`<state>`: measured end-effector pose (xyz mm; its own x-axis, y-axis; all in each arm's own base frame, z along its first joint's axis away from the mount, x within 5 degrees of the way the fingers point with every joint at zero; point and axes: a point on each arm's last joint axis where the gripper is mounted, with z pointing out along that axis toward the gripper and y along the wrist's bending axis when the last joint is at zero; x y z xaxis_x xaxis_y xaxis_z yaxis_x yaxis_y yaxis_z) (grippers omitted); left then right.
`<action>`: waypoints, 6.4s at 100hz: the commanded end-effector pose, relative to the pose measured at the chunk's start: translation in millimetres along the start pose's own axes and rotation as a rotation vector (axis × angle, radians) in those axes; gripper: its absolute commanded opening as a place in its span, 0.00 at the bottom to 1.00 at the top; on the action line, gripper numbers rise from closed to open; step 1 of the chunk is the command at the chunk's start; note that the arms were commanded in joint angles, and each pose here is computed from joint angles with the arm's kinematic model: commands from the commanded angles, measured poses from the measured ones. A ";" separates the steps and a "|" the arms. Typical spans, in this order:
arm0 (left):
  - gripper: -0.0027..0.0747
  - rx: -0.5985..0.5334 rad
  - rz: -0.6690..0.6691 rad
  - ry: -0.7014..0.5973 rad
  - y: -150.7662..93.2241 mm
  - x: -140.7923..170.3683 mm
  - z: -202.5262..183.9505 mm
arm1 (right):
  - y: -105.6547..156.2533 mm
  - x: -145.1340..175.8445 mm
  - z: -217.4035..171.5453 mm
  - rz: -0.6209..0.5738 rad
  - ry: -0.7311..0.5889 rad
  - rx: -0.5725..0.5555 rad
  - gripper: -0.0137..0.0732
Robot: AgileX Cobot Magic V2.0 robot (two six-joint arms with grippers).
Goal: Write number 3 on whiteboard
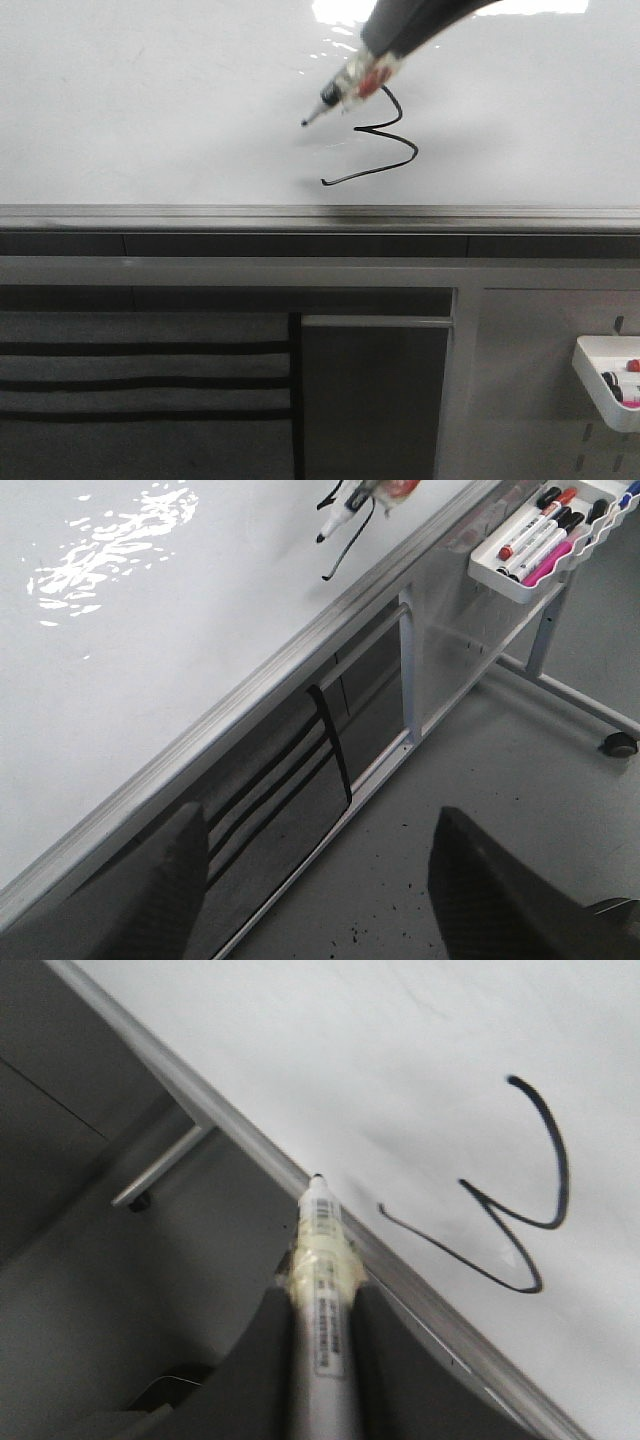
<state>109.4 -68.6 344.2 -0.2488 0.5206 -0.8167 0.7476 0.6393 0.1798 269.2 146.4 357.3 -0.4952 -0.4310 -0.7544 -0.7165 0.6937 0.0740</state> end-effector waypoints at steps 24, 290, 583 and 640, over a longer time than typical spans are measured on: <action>0.61 -0.038 -0.029 -0.088 3.5 -11.9 -5.7 | 54.6 36.9 -61.4 -0.223 -0.118 -0.056 0.12; 0.01 0.325 0.362 0.039 -5.3 -77.2 107.2 | 70.6 25.8 -87.8 -0.634 -0.367 0.093 0.58; 0.01 -0.508 -0.357 -0.389 0.8 69.7 -16.2 | 61.4 164.2 -172.7 0.279 -0.395 0.445 0.08; 0.01 -0.734 -0.315 -0.570 -17.0 122.5 -18.4 | 61.4 164.2 -172.7 0.279 -0.395 0.445 0.08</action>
<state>56.1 -8.8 245.0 -0.0125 0.0902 -0.9958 0.1268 0.9880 0.0879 56.0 18.5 337.0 -0.4395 -0.0338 -0.8976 -0.2722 0.9573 0.0972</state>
